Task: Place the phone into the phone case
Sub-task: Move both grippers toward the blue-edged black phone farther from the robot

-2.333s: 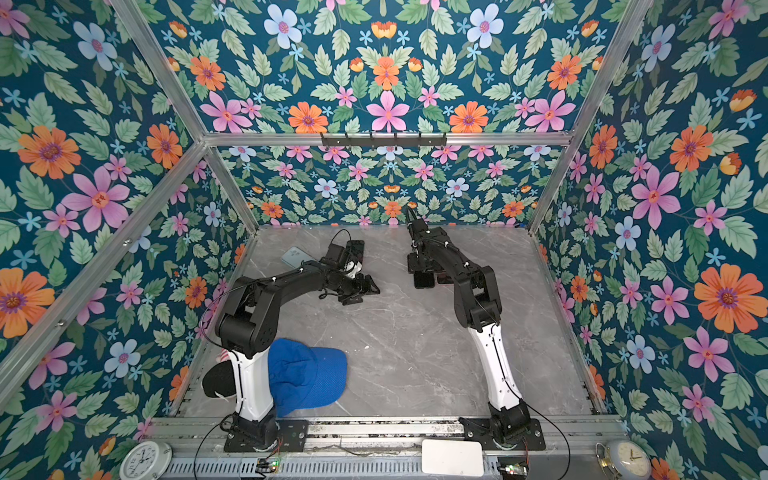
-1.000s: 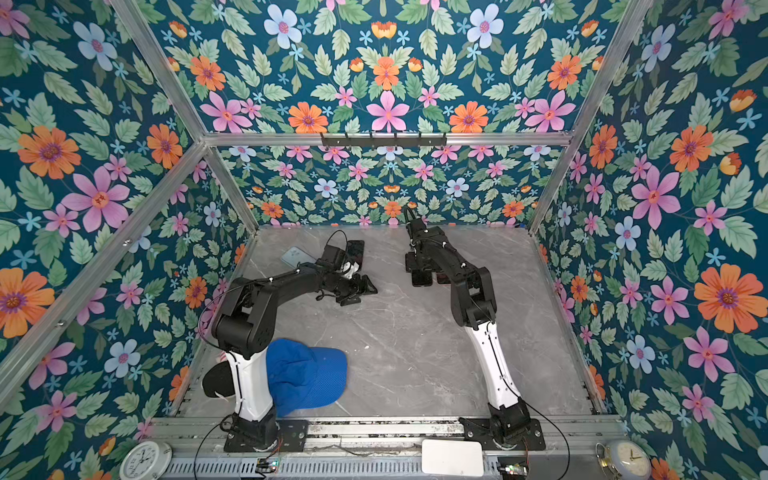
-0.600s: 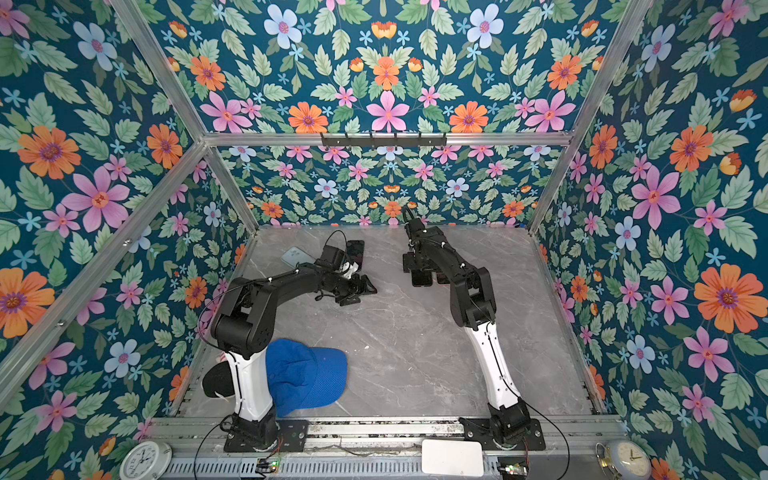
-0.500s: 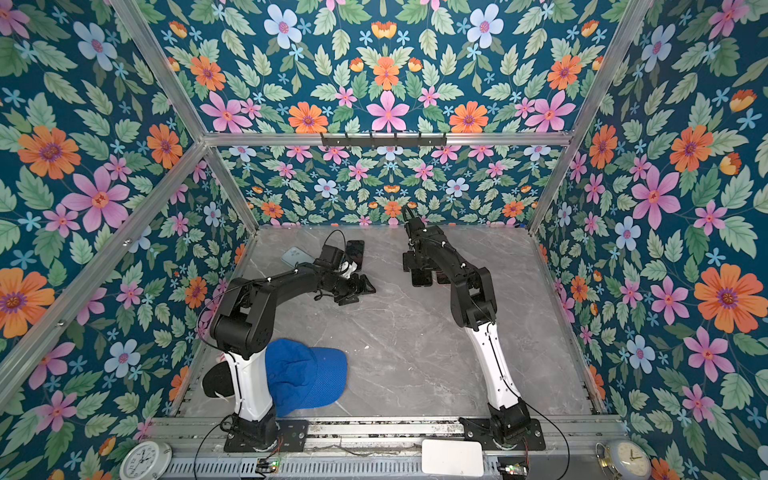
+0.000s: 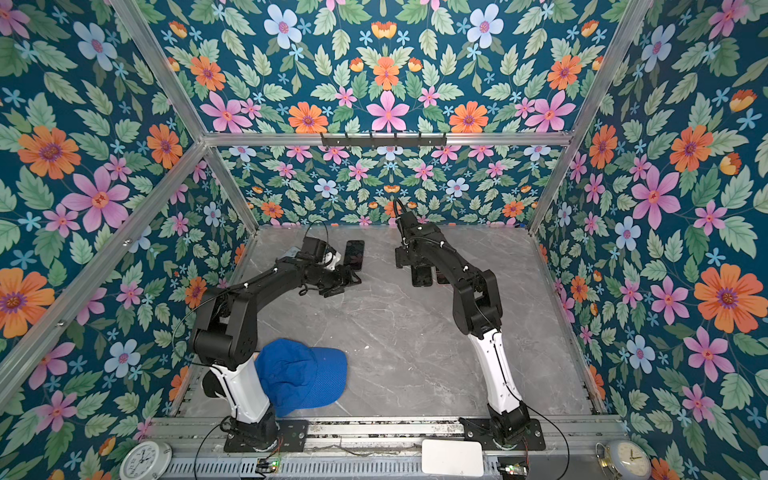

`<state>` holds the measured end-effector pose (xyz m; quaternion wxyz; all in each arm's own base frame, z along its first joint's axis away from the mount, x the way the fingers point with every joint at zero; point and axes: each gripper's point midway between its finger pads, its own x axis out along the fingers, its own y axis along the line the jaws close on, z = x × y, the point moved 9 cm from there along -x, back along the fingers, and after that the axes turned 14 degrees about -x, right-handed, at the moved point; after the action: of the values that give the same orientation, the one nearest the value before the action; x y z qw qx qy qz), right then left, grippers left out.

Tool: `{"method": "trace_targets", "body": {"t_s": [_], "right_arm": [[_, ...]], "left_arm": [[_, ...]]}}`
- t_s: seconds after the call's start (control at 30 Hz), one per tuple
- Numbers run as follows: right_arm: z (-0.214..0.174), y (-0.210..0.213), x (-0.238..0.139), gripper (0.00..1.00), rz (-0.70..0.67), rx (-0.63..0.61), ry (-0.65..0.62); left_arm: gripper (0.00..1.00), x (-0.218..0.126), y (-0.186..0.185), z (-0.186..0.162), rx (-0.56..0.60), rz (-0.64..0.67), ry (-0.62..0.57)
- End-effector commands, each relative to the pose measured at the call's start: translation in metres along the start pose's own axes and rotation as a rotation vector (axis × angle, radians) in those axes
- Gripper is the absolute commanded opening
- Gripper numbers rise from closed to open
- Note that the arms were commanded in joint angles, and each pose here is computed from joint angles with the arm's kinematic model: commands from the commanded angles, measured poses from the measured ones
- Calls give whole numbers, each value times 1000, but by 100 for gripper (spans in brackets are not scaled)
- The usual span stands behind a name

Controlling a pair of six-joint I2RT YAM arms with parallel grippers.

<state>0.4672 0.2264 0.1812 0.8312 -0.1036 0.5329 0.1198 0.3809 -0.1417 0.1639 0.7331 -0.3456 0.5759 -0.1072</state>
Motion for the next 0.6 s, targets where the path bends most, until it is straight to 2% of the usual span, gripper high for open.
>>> {"method": "trace_targets", "body": {"t_s": [0.0, 0.17, 0.37, 0.57], "right_arm": [[3, 18, -2, 83, 78, 26, -26], [9, 49, 1, 82, 196, 17, -69], [23, 61, 13, 80, 283, 59, -115], [34, 64, 25, 78, 301, 73, -158]], "left_arm": [[78, -16, 23, 8, -36, 100, -53], [74, -25, 25, 36, -67, 56, -130], [72, -2, 7, 74, -91, -26, -142], [66, 20, 4, 112, -129, -33, -185]]}}
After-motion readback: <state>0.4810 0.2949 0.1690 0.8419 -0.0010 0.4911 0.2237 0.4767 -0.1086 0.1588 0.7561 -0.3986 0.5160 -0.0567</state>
